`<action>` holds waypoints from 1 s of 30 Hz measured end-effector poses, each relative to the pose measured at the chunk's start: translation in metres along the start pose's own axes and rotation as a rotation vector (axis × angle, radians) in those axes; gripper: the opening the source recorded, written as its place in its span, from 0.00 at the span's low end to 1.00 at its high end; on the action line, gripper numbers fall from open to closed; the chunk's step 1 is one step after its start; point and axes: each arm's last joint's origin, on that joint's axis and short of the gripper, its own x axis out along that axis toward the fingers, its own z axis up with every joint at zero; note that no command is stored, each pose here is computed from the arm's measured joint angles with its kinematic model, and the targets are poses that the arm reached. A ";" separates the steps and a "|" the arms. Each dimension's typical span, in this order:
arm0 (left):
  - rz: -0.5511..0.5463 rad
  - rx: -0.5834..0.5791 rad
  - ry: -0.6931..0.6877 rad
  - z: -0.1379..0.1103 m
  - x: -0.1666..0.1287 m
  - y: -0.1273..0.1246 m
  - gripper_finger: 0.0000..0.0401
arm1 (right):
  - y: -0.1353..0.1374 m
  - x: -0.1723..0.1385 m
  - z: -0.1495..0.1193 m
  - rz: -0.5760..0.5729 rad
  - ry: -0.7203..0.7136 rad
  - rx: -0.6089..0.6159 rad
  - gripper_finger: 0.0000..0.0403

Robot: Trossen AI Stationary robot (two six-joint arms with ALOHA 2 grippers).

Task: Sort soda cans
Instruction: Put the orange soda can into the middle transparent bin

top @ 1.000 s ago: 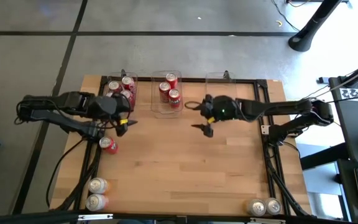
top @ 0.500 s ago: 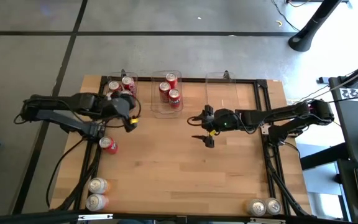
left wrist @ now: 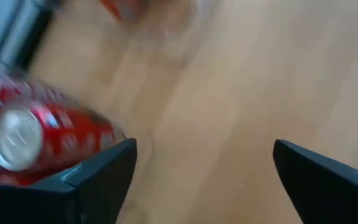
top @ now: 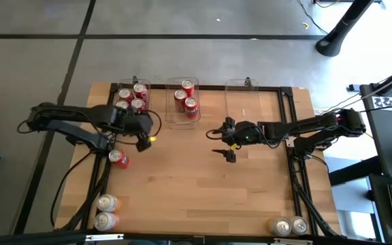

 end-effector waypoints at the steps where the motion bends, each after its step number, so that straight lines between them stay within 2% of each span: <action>1: -0.007 0.000 0.045 -0.003 0.001 -0.002 0.93 | 0.000 0.000 -0.002 0.000 0.000 0.000 0.91; 6: -0.035 -0.060 0.250 -0.013 -0.007 -0.002 0.99 | 0.000 0.001 -0.004 0.000 0.006 0.000 0.91; 8: -0.064 -0.125 0.282 -0.016 -0.013 -0.004 0.99 | 0.000 0.001 -0.005 0.000 0.005 0.001 0.91; 12: -0.146 -0.179 0.365 -0.025 -0.020 -0.014 0.98 | 0.000 0.001 -0.004 0.000 0.001 0.009 0.91; 19: -0.023 -0.216 0.489 -0.046 -0.025 -0.017 0.98 | 0.001 0.004 -0.007 0.002 0.013 0.021 0.91; 30: 0.007 -0.147 0.593 -0.073 -0.003 -0.026 0.97 | 0.002 0.010 -0.009 0.002 0.020 0.021 0.91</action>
